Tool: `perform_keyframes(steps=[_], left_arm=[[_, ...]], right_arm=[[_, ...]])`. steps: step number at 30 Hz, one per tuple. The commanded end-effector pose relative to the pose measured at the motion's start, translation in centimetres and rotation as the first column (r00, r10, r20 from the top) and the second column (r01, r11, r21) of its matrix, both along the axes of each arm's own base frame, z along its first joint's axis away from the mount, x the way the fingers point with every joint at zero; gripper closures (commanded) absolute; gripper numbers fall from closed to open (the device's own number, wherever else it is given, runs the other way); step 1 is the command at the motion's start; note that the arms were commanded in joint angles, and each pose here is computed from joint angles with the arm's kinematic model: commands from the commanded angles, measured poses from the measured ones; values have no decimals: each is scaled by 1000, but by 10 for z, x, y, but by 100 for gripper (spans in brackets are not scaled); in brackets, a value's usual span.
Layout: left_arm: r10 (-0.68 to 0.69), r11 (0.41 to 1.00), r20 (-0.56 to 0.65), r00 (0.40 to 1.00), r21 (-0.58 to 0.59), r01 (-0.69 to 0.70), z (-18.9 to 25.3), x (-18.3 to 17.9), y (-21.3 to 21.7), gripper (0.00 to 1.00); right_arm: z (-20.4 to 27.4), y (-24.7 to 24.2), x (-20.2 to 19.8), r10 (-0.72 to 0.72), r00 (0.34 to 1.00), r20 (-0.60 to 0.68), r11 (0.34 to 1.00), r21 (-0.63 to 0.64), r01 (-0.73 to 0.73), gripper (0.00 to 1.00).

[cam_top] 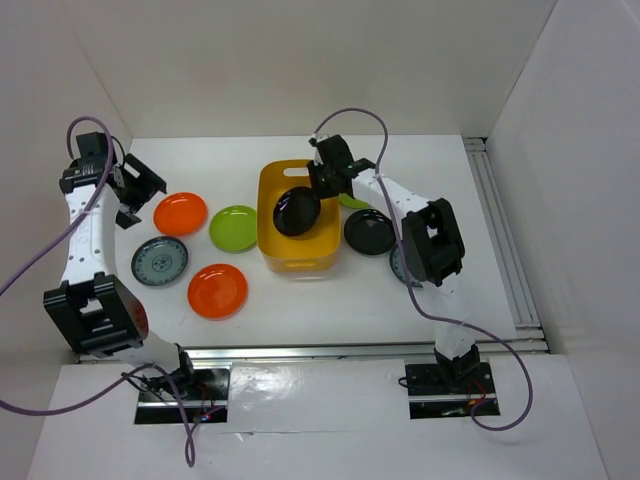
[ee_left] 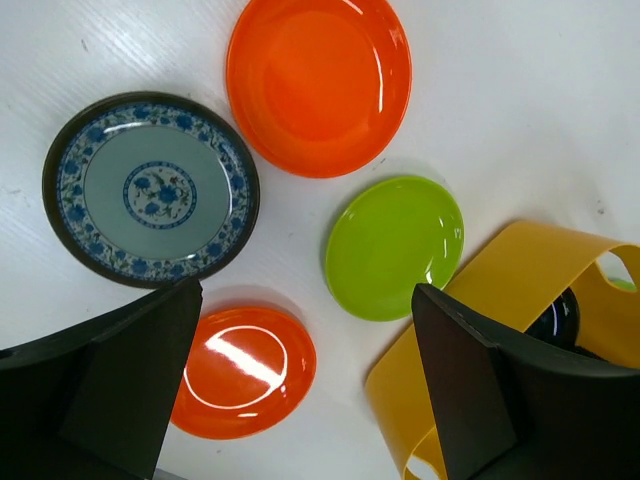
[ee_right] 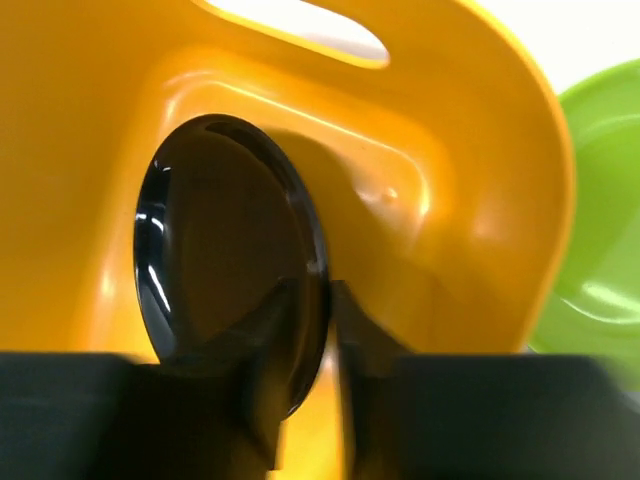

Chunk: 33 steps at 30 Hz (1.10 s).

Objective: Place the plates into the plastic bin on the countertop

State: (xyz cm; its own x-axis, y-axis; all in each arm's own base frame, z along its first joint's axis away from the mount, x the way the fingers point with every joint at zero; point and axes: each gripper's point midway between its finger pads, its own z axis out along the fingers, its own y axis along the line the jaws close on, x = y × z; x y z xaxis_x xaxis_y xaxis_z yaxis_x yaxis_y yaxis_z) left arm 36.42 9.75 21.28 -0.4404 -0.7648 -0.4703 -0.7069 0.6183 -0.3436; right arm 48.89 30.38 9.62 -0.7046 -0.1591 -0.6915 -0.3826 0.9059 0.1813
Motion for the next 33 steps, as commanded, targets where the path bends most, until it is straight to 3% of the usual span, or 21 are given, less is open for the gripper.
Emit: perform_keyframes(steps=[1,2,4,5,12,16,20,23,25,33], left_arm=[[57,998,8,998,-24,-57,1,-17,1,0],[58,998,-5,998,-28,-58,-2,-23,-1,0],[100,994,-7,995,-44,-100,-6,-38,1,0],[108,993,-19,994,-53,-109,-8,-44,-2,0],[261,954,-151,953,-108,-279,-41,-113,-13,0],[331,912,-245,911,-167,-376,-75,-145,-20,0],[339,879,-304,890,-236,-415,-120,-165,-31,0],[358,874,-225,906,-261,-410,-132,-154,-24,0],[361,883,-157,919,-260,-391,-130,-140,-17,0],[442,862,-86,893,-234,-450,-152,-129,3,3]], right_arm=[[36,28,9,49,996,74,996,66,-54,66],[41,29,11,48,995,86,996,72,-55,46],[57,44,8,74,991,110,992,93,-85,20],[62,47,8,83,990,117,990,105,-95,0],[148,82,-17,148,960,240,964,180,-194,0],[206,91,-54,199,929,311,933,230,-277,0],[215,87,-91,264,914,307,895,276,-351,0],[236,81,-118,287,894,344,864,309,-397,0],[220,75,-132,317,896,310,858,310,-410,0],[200,58,-156,358,897,260,861,279,-425,0]])
